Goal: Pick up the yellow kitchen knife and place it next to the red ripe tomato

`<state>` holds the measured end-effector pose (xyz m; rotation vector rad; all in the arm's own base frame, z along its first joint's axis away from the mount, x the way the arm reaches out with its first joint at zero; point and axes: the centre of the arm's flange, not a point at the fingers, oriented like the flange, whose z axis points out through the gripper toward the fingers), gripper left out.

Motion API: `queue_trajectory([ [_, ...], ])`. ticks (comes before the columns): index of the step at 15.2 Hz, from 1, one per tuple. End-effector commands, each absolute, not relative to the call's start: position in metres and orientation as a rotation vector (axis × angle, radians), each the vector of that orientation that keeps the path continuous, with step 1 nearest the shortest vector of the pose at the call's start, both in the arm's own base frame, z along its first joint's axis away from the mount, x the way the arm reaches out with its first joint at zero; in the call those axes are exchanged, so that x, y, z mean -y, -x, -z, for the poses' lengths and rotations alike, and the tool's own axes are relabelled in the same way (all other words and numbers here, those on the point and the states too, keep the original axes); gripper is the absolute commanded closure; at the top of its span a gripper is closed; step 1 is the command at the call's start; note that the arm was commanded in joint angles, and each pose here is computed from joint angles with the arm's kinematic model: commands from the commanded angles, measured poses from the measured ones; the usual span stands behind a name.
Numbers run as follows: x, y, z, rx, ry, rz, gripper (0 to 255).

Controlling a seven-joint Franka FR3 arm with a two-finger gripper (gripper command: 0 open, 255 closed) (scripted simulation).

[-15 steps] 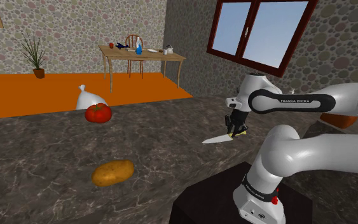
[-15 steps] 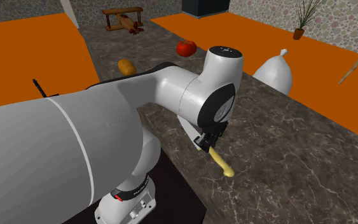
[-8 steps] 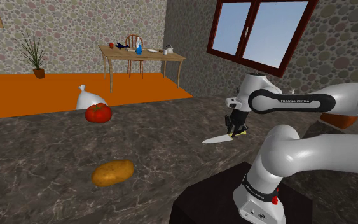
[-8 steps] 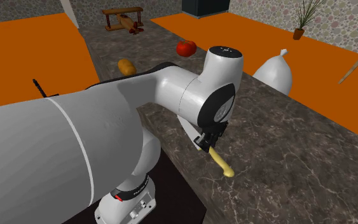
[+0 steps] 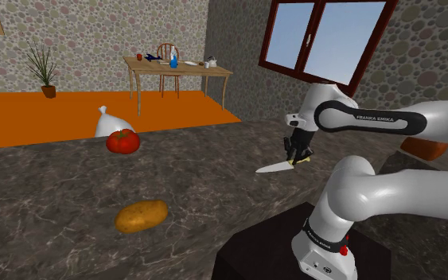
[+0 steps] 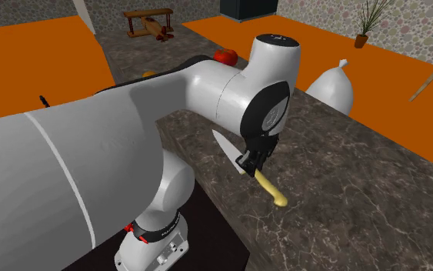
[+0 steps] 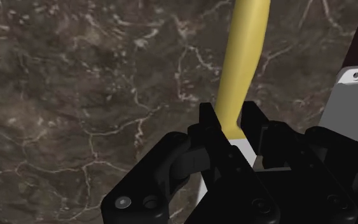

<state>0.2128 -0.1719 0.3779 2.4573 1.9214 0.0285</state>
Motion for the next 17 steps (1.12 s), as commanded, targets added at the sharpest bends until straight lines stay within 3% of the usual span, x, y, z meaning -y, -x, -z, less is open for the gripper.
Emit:
queue_trajectory([
  [1,0.171,-0.212,-0.389,-1.922,-2.457,-0.028,255],
  [17,0.171,-0.212,-0.473,-1.922,-2.457,-0.028,255],
])
